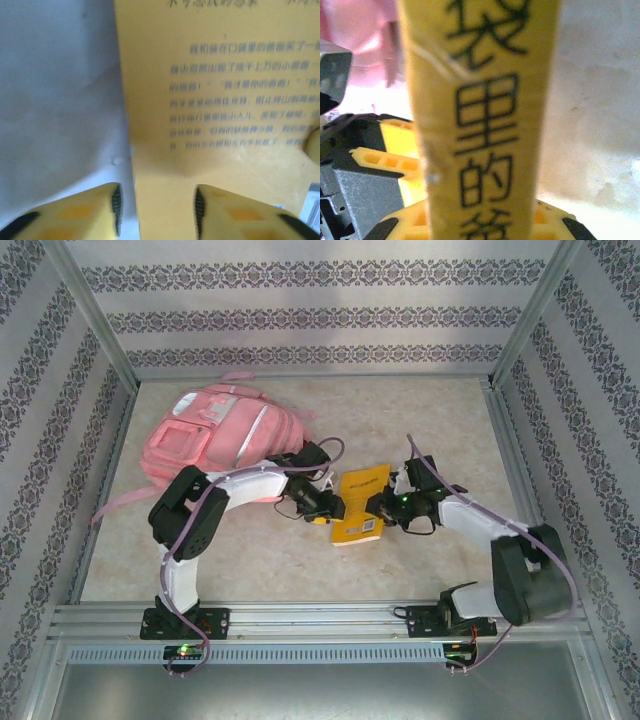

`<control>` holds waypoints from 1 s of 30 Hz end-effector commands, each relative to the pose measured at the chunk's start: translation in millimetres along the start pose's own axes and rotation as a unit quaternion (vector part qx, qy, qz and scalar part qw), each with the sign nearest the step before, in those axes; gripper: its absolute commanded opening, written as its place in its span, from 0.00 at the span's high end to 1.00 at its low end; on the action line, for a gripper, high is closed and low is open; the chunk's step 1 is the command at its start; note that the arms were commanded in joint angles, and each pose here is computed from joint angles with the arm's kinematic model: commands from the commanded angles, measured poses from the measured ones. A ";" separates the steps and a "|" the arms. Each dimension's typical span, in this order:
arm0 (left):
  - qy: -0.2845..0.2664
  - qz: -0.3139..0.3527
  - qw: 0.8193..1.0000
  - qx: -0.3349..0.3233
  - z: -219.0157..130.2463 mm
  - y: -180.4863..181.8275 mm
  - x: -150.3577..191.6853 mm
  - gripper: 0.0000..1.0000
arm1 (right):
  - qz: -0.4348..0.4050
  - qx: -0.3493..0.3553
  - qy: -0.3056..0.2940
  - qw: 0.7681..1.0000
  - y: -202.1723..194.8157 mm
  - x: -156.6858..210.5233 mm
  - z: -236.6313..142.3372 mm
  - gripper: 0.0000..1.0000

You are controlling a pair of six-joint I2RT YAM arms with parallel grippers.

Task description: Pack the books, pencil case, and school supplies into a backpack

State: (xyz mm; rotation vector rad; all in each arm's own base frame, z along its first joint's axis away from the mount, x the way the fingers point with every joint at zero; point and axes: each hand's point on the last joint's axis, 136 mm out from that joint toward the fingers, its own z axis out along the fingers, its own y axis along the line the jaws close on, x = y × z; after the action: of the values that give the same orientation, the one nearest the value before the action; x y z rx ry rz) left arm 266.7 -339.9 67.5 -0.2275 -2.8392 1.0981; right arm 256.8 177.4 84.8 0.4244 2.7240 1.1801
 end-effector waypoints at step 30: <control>-0.166 0.101 0.911 0.363 -212.2 -135.4 -14.4 0.23 | -0.220 -0.328 -0.029 0.918 234.3 25.7 -150.1 1.00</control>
State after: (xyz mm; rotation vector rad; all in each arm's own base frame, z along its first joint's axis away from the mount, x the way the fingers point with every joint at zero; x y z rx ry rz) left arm 299.9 -301.9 274.3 -0.1944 -2.5721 2.1268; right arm 253.5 236.4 306.4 -0.0676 2.2010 1.7122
